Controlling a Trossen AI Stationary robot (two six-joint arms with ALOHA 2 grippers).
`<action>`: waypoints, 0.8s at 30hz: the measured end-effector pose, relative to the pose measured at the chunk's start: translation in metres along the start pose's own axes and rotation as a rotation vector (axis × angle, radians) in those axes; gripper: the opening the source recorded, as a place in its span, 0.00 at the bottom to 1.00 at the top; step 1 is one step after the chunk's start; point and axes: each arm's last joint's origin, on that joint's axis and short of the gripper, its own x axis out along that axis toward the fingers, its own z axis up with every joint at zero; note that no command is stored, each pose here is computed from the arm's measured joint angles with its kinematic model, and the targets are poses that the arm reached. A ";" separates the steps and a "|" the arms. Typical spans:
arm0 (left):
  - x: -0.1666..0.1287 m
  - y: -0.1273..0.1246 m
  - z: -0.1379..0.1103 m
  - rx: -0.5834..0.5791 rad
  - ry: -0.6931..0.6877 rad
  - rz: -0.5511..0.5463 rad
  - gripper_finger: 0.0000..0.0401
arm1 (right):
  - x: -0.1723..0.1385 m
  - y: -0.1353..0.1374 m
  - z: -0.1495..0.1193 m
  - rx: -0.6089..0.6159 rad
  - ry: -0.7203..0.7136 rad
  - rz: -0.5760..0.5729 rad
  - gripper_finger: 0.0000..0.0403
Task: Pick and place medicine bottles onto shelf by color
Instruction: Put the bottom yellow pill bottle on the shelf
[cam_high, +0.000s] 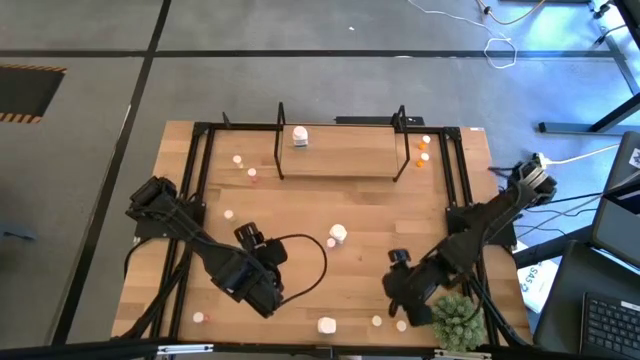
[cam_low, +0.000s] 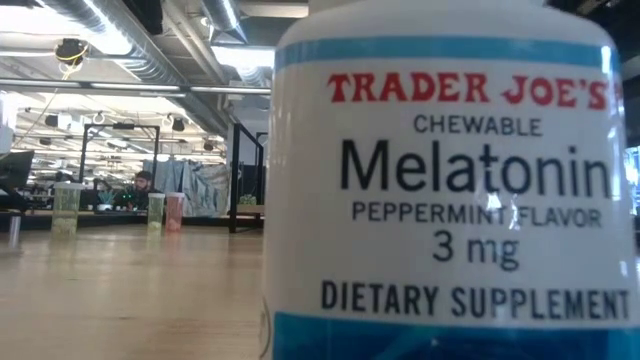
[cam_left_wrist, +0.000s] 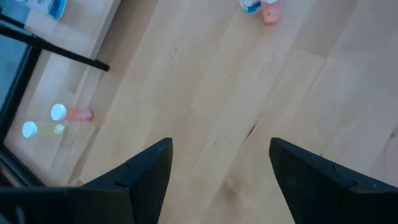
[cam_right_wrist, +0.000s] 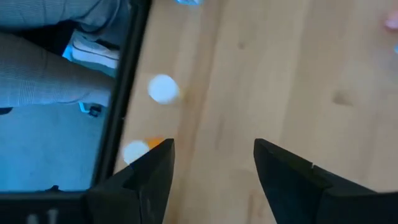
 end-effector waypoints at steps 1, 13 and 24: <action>-0.001 -0.001 -0.001 0.004 -0.005 -0.001 0.65 | 0.004 0.004 0.004 -0.004 -0.005 0.006 0.55; -0.014 -0.010 -0.018 0.059 -0.023 -0.038 0.65 | 0.057 0.037 0.024 0.007 0.070 -0.020 0.55; -0.024 -0.017 -0.030 0.082 -0.042 -0.079 0.65 | 0.081 0.043 0.029 0.000 0.094 -0.039 0.55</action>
